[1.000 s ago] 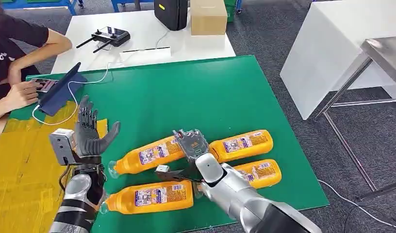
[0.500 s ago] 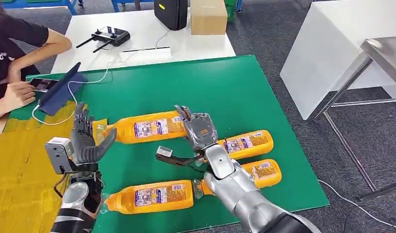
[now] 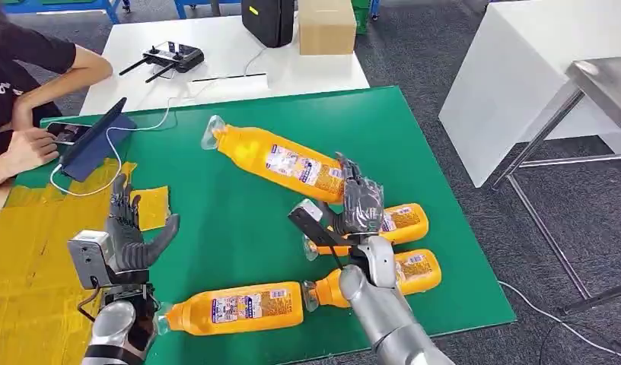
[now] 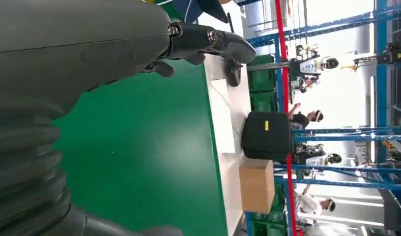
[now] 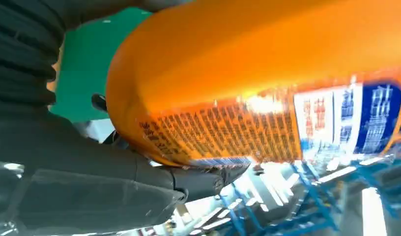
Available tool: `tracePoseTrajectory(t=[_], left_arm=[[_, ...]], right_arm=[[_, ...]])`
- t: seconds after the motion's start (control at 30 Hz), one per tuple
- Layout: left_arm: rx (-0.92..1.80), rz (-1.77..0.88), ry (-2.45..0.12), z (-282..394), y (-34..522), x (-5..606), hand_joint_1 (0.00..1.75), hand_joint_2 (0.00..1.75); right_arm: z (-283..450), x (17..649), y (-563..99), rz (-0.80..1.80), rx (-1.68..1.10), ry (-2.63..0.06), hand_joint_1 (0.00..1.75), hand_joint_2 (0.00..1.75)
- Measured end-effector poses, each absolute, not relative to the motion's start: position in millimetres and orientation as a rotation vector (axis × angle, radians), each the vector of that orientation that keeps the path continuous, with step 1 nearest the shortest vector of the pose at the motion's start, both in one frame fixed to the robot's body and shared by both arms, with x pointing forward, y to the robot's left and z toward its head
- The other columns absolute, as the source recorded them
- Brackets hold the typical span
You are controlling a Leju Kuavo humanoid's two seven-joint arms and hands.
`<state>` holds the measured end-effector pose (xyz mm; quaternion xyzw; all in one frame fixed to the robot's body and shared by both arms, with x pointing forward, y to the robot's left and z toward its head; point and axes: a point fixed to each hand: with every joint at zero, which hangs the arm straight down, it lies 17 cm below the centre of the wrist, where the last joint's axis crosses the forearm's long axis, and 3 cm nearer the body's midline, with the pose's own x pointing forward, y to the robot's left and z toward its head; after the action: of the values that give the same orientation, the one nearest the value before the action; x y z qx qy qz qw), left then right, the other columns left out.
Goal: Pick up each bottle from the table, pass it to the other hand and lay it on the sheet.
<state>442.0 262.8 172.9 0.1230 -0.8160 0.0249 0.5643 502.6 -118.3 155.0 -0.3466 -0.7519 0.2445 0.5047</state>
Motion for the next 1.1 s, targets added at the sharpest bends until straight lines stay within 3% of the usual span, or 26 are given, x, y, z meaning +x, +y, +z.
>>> tracePoseTrajectory(t=[0.97, 1.1], left_arm=[[0.282, 0.051, -1.922, 174.8, 261.4, 438.9, 0.00, 1.75], [0.024, 0.086, -1.891, 170.1, 240.2, 439.6, 0.00, 1.75]], right_arm=[[131.4, 498.7, -143.3, 0.582, -0.864, -1.738, 1.75, 1.75], [124.9, 499.4, -140.5, 0.498, -0.717, -1.745, 1.75, 1.75]])
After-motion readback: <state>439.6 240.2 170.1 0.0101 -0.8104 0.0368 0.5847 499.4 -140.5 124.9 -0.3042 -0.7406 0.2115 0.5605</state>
